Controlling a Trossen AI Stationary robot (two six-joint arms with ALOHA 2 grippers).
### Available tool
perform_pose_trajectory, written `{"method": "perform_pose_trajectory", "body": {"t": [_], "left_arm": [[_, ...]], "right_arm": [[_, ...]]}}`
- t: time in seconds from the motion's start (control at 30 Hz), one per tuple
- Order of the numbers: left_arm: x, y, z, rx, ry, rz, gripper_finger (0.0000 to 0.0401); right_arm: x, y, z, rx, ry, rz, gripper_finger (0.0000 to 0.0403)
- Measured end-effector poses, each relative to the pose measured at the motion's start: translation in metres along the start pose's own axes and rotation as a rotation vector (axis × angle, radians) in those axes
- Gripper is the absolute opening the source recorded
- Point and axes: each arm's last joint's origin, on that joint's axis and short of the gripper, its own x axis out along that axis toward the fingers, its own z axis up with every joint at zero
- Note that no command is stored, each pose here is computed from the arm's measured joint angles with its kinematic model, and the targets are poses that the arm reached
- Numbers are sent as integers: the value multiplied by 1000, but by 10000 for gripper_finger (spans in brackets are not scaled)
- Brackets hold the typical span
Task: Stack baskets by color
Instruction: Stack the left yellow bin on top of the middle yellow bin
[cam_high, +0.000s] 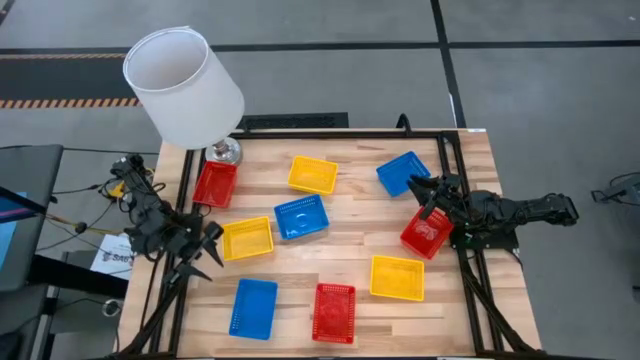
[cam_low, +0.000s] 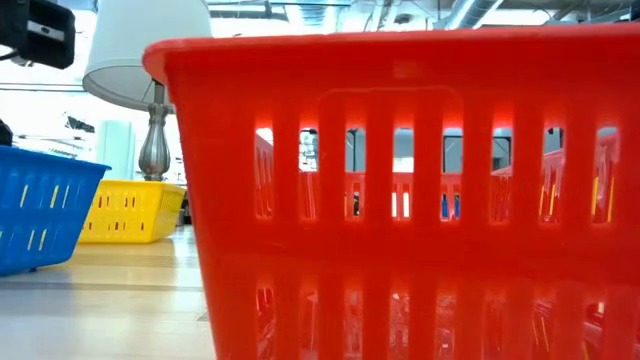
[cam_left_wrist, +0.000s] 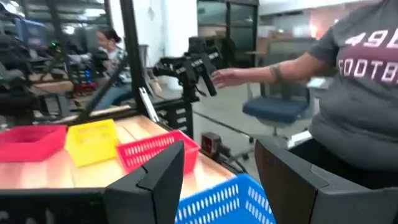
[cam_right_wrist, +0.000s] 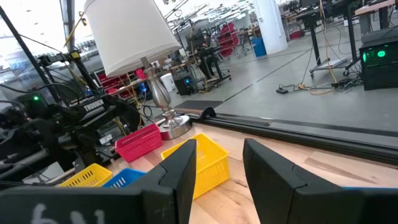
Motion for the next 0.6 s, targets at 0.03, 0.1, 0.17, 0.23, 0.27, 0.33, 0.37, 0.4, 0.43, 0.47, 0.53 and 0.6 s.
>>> {"method": "perform_pose_trajectory", "body": {"t": [0.03,0.1,0.17,0.23,0.27,0.33,0.37,0.4,0.43,0.47,0.53,0.6], "left_arm": [[0,0,2,-4,-20,10,185],[0,1,6,-4,-60,29,185],[-1,1,11,-17,-108,32,185],[-1,2,16,-53,-160,32,185],[-2,2,18,-76,-178,31,185],[-2,2,20,-106,-200,29,185],[-2,2,21,-110,-207,32,185],[-2,2,22,-113,-217,38,185],[-3,3,23,-117,-227,48,185],[-3,3,23,-124,-234,59,185],[-3,4,24,-138,-237,83,185],[-3,4,23,-142,-235,100,185]], "right_arm": [[0,0,0,0,0,0,157],[0,0,0,0,0,0,157],[0,0,0,0,0,0,157],[0,0,0,0,0,0,157],[0,0,0,-1,1,0,157],[0,0,0,0,0,0,157],[0,0,0,0,0,0,157],[0,0,0,0,0,0,157],[0,0,0,0,0,0,157],[0,0,0,-1,1,0,157],[0,0,0,0,0,0,157],[0,0,0,0,0,0,157]]}}
